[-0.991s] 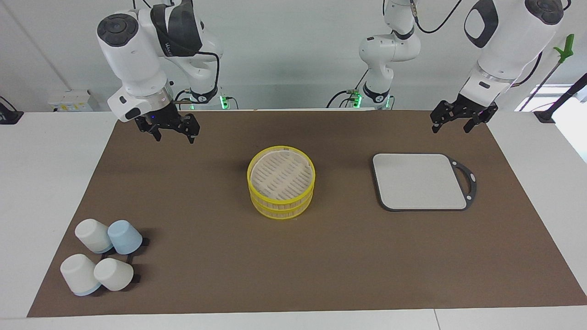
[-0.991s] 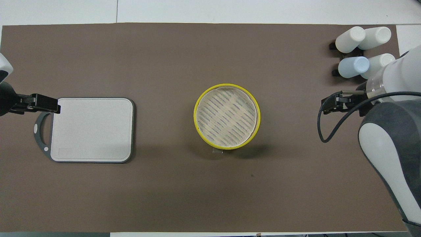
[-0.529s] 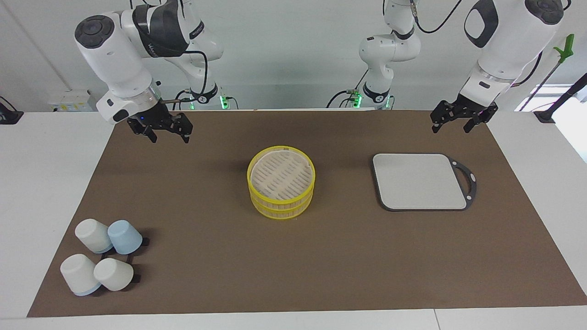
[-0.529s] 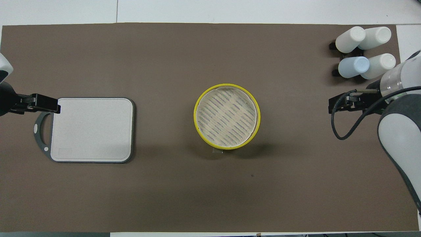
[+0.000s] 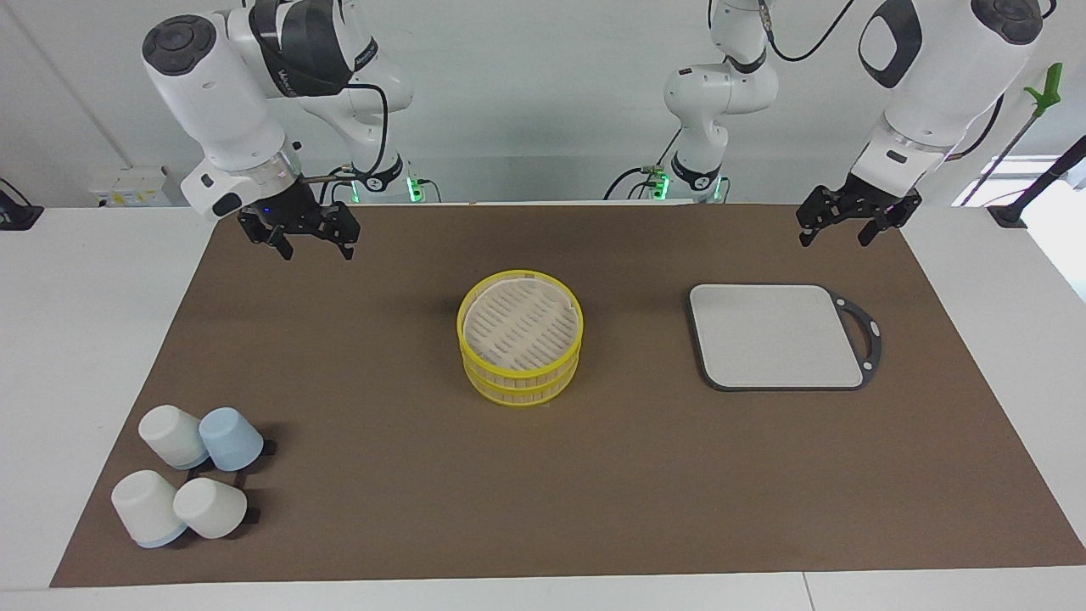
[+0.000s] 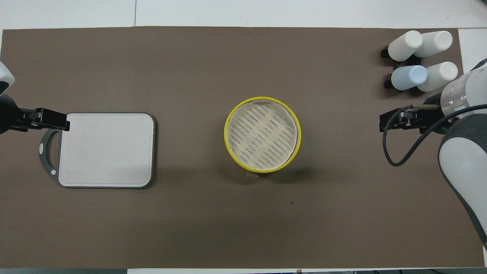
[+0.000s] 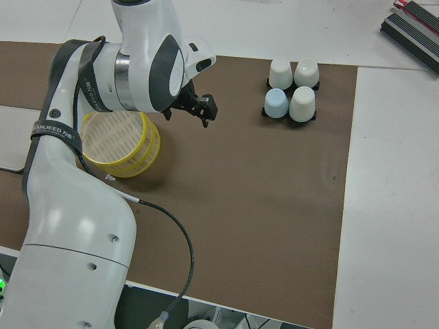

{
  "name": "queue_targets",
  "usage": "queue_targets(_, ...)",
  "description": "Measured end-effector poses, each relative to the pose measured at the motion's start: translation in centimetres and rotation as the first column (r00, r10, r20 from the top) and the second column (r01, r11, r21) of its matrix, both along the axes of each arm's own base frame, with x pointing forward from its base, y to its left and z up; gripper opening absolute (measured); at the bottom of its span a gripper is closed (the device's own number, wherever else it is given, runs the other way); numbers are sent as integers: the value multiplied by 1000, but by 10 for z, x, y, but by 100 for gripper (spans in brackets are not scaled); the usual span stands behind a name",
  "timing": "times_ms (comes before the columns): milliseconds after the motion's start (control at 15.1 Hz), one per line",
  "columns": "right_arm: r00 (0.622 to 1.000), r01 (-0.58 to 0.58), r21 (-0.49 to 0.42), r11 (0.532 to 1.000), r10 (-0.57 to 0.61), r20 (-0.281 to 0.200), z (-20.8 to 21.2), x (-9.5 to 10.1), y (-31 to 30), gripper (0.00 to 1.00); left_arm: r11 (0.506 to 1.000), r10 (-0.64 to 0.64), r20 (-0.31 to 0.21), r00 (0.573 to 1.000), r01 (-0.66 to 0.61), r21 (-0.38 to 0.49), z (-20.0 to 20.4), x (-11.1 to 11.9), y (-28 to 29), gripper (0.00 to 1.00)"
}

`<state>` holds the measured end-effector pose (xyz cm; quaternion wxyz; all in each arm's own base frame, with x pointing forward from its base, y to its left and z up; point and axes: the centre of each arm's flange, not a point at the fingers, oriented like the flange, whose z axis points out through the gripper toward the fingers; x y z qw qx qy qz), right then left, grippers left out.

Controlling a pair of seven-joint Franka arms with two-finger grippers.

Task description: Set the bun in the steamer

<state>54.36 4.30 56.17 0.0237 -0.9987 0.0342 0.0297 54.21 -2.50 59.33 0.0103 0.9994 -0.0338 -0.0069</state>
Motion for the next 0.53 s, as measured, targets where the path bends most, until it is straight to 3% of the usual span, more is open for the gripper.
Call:
queue_targets(198,1000,1,2,1000,-1,29,3,3,0,100,1000,0,3,1000,0,0,1,0,0,100)
queue_targets(529,999,-1,-11,1000,1,34,3,4,-1,100,1000,0,6,1000,0,0,1,0,0,100)
